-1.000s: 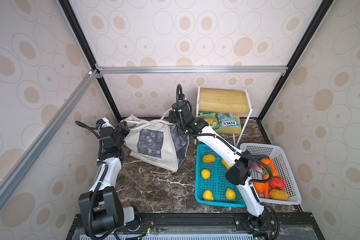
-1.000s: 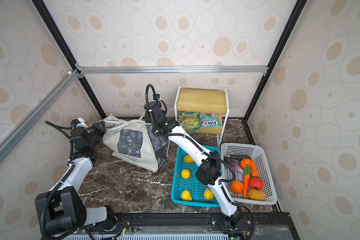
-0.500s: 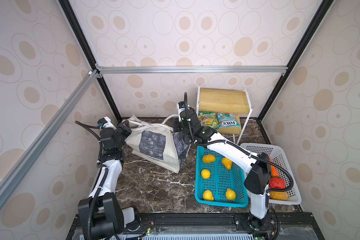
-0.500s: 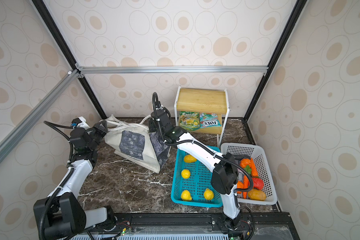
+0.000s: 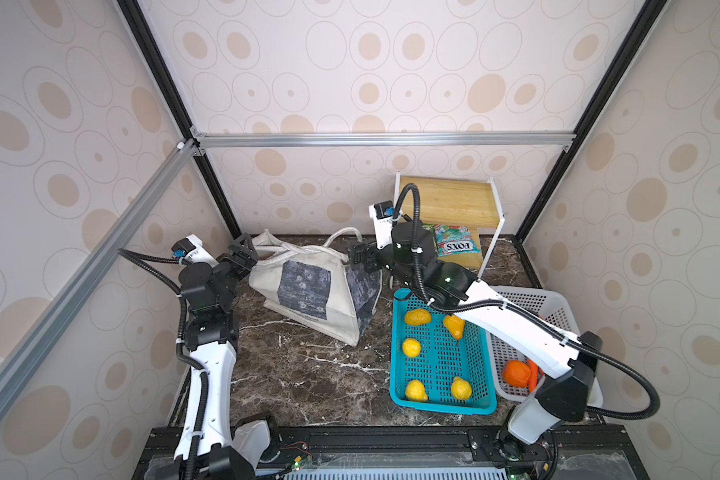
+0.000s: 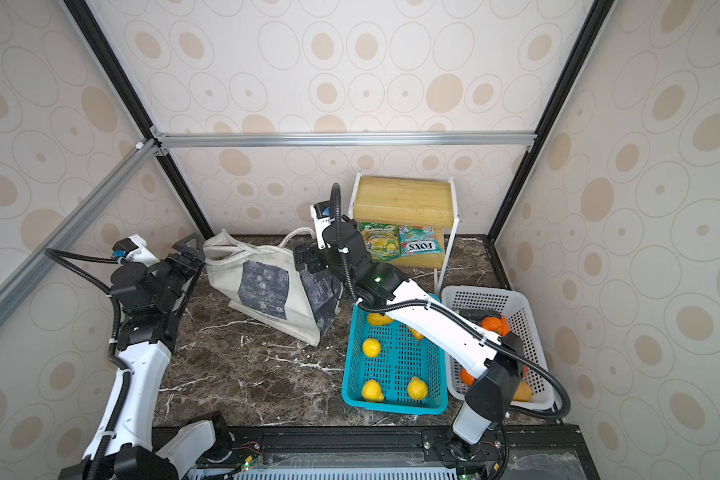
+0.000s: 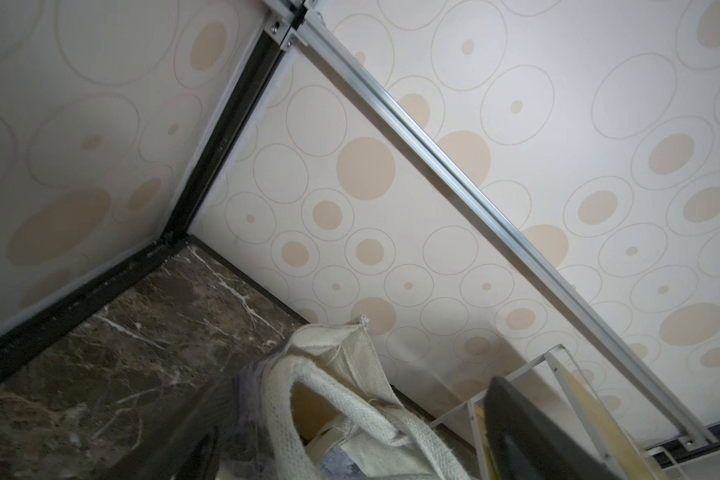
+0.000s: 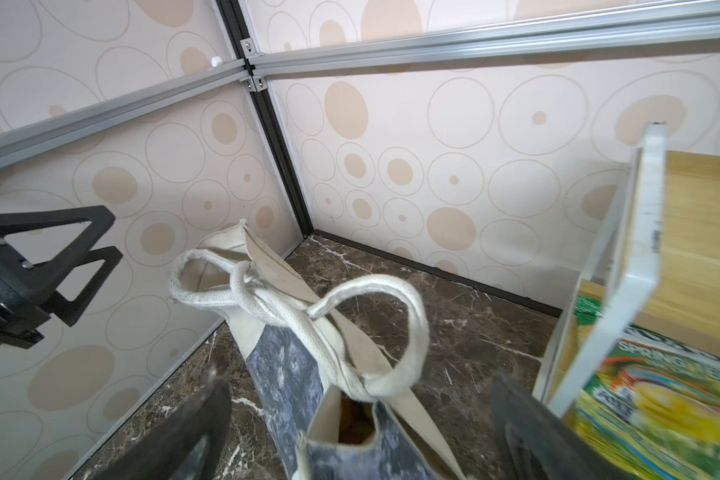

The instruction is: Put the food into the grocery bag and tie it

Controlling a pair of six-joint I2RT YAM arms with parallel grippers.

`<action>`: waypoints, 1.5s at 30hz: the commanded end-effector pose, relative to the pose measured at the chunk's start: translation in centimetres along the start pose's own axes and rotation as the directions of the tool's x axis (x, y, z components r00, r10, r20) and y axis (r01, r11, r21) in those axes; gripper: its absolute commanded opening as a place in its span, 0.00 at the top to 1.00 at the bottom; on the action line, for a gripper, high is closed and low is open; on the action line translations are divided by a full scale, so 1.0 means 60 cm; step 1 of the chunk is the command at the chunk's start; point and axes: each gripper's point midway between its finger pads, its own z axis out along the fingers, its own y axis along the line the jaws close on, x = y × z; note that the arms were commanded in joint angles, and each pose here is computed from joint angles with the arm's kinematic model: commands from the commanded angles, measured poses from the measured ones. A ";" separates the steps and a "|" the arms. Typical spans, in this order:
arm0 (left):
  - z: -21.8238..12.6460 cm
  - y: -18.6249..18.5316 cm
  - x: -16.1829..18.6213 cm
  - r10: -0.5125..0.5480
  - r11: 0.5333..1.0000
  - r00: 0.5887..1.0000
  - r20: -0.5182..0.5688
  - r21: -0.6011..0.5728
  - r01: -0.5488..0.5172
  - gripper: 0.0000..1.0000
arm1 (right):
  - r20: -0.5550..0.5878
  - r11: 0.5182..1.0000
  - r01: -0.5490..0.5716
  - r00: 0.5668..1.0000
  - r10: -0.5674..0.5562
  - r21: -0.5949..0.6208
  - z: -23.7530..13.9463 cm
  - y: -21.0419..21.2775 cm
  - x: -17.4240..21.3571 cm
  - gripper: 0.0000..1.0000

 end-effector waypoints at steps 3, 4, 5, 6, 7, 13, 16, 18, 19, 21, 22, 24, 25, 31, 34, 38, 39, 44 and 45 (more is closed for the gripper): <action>-0.036 -0.037 0.062 0.091 0.981 0.987 -0.129 0.180 -0.067 0.01 | -0.090 0.984 0.038 0.996 -0.022 0.177 -0.111 -0.107 0.049 0.01; -0.044 -0.037 0.081 0.094 0.976 0.984 -0.152 0.208 -0.061 0.01 | -0.108 0.977 0.035 0.994 -0.012 0.212 -0.127 -0.133 0.066 0.01; -0.054 -0.032 0.097 0.106 0.973 0.981 -0.160 0.219 -0.069 0.01 | -0.123 0.967 0.027 0.992 0.005 0.254 -0.146 -0.166 0.084 0.01; -0.064 -0.024 0.109 0.098 0.974 0.983 -0.152 0.216 -0.064 0.01 | -0.131 0.954 0.006 0.991 0.035 0.299 -0.164 -0.203 0.100 0.01; -0.072 -0.016 0.118 0.087 0.975 0.986 -0.141 0.213 -0.055 0.01 | -0.138 0.937 -0.028 0.987 0.081 0.347 -0.180 -0.240 0.119 0.01; -0.097 0.021 0.221 0.031 0.982 0.976 -0.214 0.186 0.009 0.01 | -0.091 0.708 -0.195 0.934 0.345 0.679 -0.275 -0.458 0.262 0.08; -0.104 0.038 0.245 0.025 0.988 0.974 -0.225 0.155 0.010 0.01 | -0.048 0.583 -0.281 0.873 0.484 0.763 -0.297 -0.532 0.334 0.32; -0.109 0.043 0.259 0.018 0.988 0.971 -0.239 0.153 0.019 0.01 | -0.028 0.518 -0.318 0.832 0.554 0.795 -0.304 -0.572 0.373 0.38; -0.110 0.042 0.264 0.019 0.987 0.969 -0.246 0.156 0.020 0.01 | -0.023 0.485 -0.329 0.810 0.586 0.810 -0.308 -0.587 0.390 0.39; -0.111 0.042 0.279 0.029 0.986 0.962 -0.270 0.166 0.016 0.01 | -0.042 0.448 -0.324 0.771 0.635 0.833 -0.309 -0.609 0.423 0.45; -0.112 0.043 0.285 0.041 0.986 0.959 -0.282 0.168 0.007 0.01 | -0.057 0.443 -0.311 0.763 0.644 0.841 -0.308 -0.615 0.434 0.47; -0.111 0.049 0.292 0.071 0.987 0.953 -0.293 0.156 -0.025 0.01 | -0.094 0.450 -0.289 0.748 0.657 0.845 -0.296 -0.623 0.460 0.53; -0.111 0.051 0.294 0.080 0.987 0.953 -0.294 0.156 -0.035 0.01 | -0.119 0.458 -0.280 0.735 0.668 0.843 -0.290 -0.624 0.473 0.57; -0.103 0.063 0.313 0.099 0.986 0.944 -0.314 0.156 -0.051 0.01 | -0.216 0.548 -0.333 0.670 0.710 0.767 -0.242 -0.601 0.519 0.69; -0.100 0.068 0.319 0.065 0.987 0.950 -0.305 0.160 -0.016 0.01 | -0.229 0.585 -0.385 0.661 0.715 0.713 -0.227 -0.581 0.524 0.70; -0.094 0.073 0.314 0.072 0.990 0.954 -0.292 0.139 -0.032 0.01 | -0.232 0.596 -0.431 0.643 0.730 0.678 -0.227 -0.556 0.534 0.70; -0.093 0.073 0.312 0.073 0.990 0.955 -0.288 0.138 -0.034 0.01 | -0.231 0.597 -0.434 0.644 0.729 0.674 -0.228 -0.552 0.536 0.70; -0.086 0.079 0.310 0.065 0.992 0.958 -0.278 0.119 -0.033 0.01 | -0.214 0.600 -0.482 0.637 0.740 0.639 -0.223 -0.537 0.535 0.70; -0.085 0.084 0.311 0.059 0.994 0.960 -0.274 0.106 -0.030 0.01 | -0.219 0.609 -0.501 0.634 0.742 0.615 -0.216 -0.527 0.533 0.70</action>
